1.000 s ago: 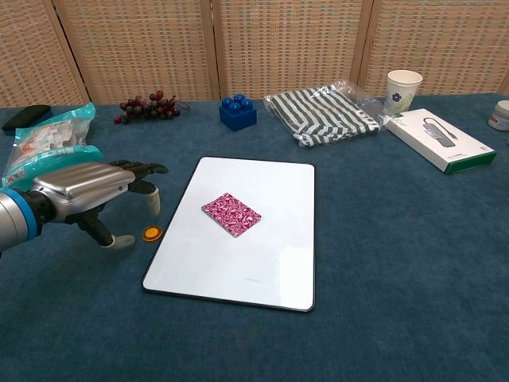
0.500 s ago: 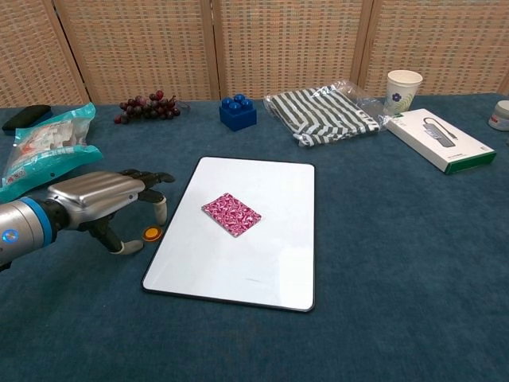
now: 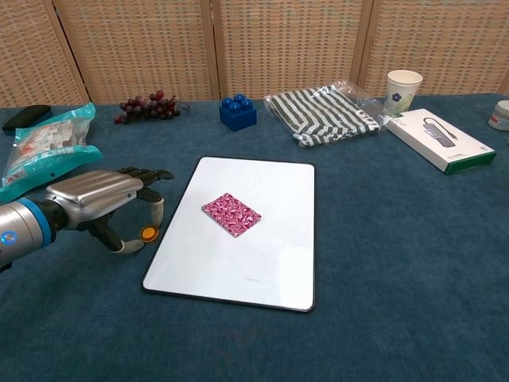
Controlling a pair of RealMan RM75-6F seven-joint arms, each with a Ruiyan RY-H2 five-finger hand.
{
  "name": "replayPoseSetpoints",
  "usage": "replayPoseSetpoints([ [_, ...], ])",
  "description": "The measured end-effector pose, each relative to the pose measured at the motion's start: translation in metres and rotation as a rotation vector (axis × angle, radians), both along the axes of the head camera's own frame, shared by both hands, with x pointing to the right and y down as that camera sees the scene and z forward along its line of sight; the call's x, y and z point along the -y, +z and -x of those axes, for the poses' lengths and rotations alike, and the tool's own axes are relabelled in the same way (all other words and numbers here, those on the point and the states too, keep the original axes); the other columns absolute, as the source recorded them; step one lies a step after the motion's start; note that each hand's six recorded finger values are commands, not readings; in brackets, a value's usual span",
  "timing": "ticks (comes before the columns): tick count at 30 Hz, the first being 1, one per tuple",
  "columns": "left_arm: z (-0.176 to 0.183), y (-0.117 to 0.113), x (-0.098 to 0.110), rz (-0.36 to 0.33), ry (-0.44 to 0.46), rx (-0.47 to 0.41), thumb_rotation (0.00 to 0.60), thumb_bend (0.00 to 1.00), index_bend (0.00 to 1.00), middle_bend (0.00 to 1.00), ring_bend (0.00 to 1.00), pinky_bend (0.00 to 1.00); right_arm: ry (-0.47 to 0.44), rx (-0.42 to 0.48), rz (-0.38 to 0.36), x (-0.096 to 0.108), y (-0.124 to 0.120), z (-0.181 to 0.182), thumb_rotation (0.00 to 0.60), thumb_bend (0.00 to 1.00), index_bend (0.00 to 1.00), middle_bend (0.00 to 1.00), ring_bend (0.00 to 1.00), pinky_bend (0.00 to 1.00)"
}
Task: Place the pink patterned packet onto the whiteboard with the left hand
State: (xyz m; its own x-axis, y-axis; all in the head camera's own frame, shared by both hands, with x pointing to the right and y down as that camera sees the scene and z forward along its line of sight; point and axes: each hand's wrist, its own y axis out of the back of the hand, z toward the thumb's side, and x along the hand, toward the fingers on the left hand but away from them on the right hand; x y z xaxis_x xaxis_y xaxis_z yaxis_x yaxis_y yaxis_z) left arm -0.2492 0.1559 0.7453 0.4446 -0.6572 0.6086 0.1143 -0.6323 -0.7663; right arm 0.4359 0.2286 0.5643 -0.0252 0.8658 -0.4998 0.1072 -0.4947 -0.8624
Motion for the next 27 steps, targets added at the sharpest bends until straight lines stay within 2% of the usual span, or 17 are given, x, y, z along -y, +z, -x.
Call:
replayPoseSetpoints([
  [9,-0.001,-0.018,0.019,-0.041,-0.03,-0.038,0.6,0.33,0.61,0.0,0.0,0.0,-0.002,0.0,0.001,0.0,0.0,0.0,0.6,0.0,0.0,0.0,0.0,0.0],
  [15,-0.028,-0.031,0.044,-0.058,-0.03,-0.086,0.6,0.32,0.61,0.0,0.0,0.0,-0.001,-0.001,0.005,0.0,0.001,0.0,0.6,0.0,0.0,0.0,0.0,0.0],
  [22,-0.069,-0.027,0.056,-0.062,0.018,-0.08,0.6,0.31,0.61,0.0,0.0,0.0,0.008,0.004,0.01,0.0,0.001,-0.001,0.6,0.0,0.0,0.0,0.0,0.0],
  [27,-0.092,-0.018,0.052,-0.055,0.054,-0.043,0.6,0.31,0.61,0.0,0.0,0.0,0.012,0.008,0.01,0.001,0.001,-0.001,0.6,0.0,0.0,0.0,0.0,0.0],
])
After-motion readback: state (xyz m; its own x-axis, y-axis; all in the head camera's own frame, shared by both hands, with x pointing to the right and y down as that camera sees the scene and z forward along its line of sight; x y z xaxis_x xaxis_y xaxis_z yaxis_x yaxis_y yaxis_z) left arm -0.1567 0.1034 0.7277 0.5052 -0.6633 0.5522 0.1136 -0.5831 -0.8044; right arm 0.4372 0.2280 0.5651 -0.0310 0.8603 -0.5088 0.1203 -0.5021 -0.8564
